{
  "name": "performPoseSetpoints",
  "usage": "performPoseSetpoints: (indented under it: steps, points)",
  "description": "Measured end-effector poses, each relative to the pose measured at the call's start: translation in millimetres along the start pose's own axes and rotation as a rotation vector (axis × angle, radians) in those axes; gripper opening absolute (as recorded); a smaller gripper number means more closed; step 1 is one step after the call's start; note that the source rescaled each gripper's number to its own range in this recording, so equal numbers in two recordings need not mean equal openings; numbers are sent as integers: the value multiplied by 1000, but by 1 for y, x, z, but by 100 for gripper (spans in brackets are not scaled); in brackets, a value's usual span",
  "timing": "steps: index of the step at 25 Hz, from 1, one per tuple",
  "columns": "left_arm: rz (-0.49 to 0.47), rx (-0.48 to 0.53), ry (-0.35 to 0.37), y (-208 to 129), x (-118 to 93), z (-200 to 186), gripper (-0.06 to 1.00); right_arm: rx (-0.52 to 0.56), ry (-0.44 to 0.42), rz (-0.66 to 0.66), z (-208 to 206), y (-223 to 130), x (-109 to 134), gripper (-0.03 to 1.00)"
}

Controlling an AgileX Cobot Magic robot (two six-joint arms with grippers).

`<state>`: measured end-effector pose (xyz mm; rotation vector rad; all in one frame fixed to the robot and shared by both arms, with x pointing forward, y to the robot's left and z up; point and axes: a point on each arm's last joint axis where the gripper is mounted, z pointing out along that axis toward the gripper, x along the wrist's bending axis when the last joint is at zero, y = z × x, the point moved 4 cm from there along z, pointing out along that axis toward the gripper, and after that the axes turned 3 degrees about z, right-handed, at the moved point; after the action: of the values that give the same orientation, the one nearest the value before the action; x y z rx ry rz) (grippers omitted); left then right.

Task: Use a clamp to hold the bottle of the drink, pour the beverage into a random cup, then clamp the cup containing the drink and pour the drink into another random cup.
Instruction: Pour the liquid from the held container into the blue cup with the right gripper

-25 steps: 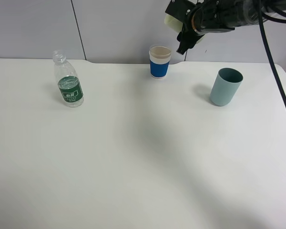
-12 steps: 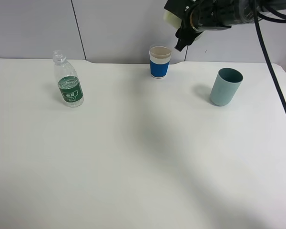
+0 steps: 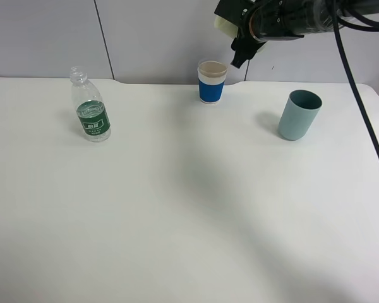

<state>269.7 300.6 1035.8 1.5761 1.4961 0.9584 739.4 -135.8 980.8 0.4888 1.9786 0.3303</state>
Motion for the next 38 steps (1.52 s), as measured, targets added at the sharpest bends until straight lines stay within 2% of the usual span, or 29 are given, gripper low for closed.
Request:
performPoseSetpoints:
  steps: [21,31,38]
  points:
    - [0,0,0,0,0,0,100,31,-29,-87,0,-4,-4,0]
    - [0,0,0,0,0,0,100,48,-64,-188,0,-6,-9,0]
    - [0,0,0,0,0,0,100,43,-70,-208,-1,-4,-10,0]
